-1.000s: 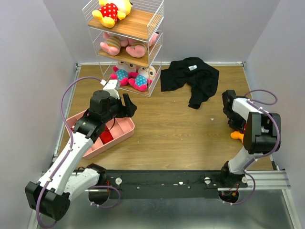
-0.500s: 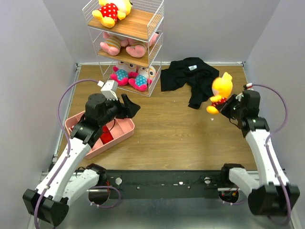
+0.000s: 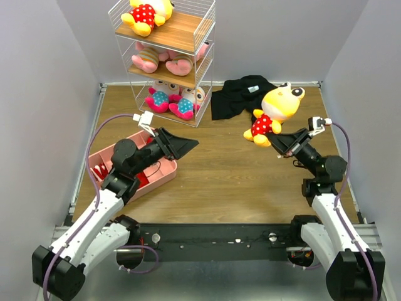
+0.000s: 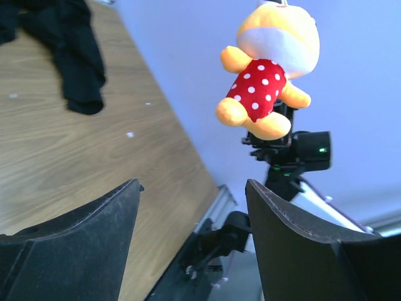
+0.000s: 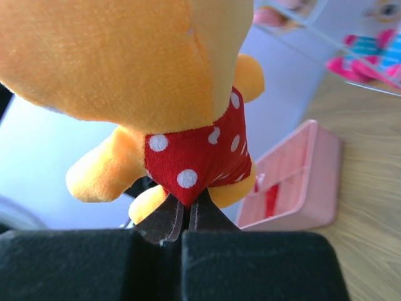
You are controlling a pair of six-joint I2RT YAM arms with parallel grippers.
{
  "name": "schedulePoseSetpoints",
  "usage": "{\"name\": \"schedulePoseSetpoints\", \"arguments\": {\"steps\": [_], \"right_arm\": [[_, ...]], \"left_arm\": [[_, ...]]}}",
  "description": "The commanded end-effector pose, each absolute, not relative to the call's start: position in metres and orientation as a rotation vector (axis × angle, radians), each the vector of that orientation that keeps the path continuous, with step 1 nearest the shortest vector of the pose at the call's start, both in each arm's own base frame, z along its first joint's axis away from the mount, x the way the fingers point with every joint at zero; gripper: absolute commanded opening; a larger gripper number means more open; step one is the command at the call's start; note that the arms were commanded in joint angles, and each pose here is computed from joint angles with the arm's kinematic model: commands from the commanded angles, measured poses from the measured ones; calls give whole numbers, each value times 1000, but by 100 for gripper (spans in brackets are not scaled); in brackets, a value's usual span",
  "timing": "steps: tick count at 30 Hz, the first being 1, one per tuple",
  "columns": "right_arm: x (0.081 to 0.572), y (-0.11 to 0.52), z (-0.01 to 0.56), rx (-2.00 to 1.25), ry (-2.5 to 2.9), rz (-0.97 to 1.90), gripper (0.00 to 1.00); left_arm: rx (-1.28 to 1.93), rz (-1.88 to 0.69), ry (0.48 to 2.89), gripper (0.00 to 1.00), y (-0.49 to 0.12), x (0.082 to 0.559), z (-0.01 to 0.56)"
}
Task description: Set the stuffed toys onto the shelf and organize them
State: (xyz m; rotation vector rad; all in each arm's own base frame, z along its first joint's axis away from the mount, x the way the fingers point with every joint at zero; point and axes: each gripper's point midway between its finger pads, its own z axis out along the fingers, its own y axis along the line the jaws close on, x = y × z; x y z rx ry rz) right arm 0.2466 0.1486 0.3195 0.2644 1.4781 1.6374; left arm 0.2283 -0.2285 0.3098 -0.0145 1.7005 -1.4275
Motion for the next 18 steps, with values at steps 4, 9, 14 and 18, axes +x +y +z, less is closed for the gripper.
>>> {"name": "schedulePoseSetpoints", "arguments": {"steps": [4,9,14,18], "right_arm": [[181,158,370,-55,1202,1825,1],[164,156,384,-166,1075,1843,1],[157,160,387,-205,1062,1846,1],[157,159,386,-188,1058,1841,1]], "left_arm": [[-51,-1664,1511,75,-256,214,369],[-61,-1729,1455,73,-283,200,386],[-51,-1762,1454,73,-312,200,394],[-65,-1769,1508,72,-342,205,383]]}}
